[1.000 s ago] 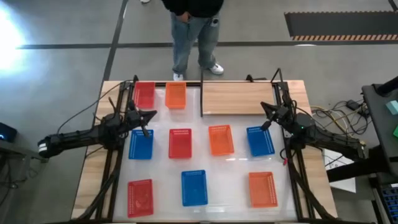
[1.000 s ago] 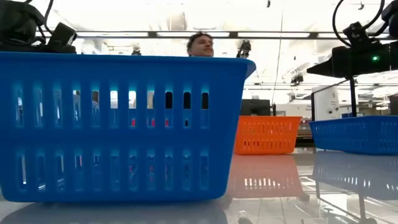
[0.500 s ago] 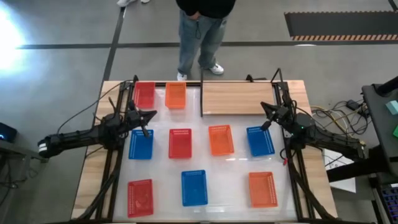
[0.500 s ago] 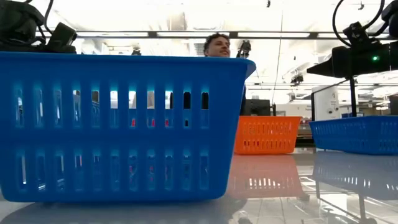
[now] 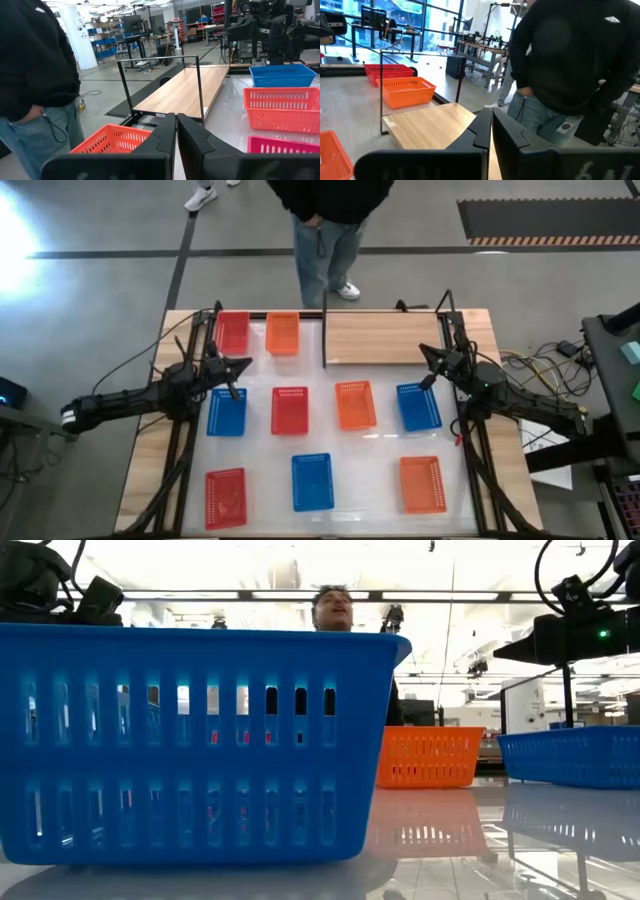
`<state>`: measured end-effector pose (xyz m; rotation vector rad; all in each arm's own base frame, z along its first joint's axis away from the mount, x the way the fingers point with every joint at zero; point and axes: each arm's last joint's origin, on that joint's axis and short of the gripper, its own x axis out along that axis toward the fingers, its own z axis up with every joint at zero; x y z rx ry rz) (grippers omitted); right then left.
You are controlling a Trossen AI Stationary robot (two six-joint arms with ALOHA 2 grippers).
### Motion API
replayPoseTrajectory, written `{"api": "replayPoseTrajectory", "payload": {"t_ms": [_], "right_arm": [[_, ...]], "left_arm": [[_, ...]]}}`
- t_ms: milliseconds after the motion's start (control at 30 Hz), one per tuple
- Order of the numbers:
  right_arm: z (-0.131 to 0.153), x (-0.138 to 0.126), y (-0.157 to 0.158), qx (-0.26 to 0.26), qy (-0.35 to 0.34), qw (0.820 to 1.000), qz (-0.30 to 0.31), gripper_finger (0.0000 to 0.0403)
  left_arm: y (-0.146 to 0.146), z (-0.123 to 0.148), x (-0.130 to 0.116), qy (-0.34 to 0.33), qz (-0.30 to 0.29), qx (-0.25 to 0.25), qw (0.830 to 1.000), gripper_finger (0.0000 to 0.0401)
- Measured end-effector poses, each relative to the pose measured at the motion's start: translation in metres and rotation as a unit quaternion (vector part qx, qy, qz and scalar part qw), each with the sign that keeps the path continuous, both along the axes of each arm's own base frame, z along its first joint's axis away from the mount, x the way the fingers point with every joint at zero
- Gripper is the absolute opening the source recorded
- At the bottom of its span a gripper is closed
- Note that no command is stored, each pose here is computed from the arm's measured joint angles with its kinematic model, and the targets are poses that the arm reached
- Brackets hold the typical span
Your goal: Stack baskets on shelf by color
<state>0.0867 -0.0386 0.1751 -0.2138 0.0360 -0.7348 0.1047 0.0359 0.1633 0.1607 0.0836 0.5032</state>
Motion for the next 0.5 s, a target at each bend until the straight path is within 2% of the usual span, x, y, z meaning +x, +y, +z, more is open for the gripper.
{"api": "replayPoseTrajectory", "payload": {"t_ms": [100, 167, 267, 367, 433, 500], "right_arm": [[0.0003, 0.0, 0.0001, 0.007, -0.008, 1.0, 0.002, 0.0009], [0.0031, 0.0001, 0.0007, 0.046, -0.056, 0.997, 0.017, 0.0009], [0.0016, 0.0013, 0.0017, 0.134, -0.124, 0.982, 0.045, 0.0009], [0.0043, 0.0014, 0.0021, 0.197, -0.192, 0.96, 0.06, 0.0009], [0.0066, 0.0011, 0.0021, 0.225, -0.229, 0.945, 0.065, 0.0009], [0.0099, 0.0006, 0.0023, 0.221, -0.243, 0.942, 0.07, 0.0009]], "left_arm": [[0.0, 0.0, 0.0, 0.0, 0.0, 0.0, 1.0, 0.0001], [0.0, 0.0, 0.0, 0.0, 0.0, 0.0, 1.0, 0.0001], [0.0, 0.0, 0.0, 0.0, 0.0, 0.0, 1.0, 0.0001], [0.0, 0.0, 0.0, 0.0, 0.0, 0.0, 1.0, 0.0001], [0.0, 0.0, 0.0, 0.0, 0.0, 0.0, 1.0, 0.0001], [0.0, 0.0, 0.0, 0.0, 0.0, 0.0, 1.0, 0.0001]]}}
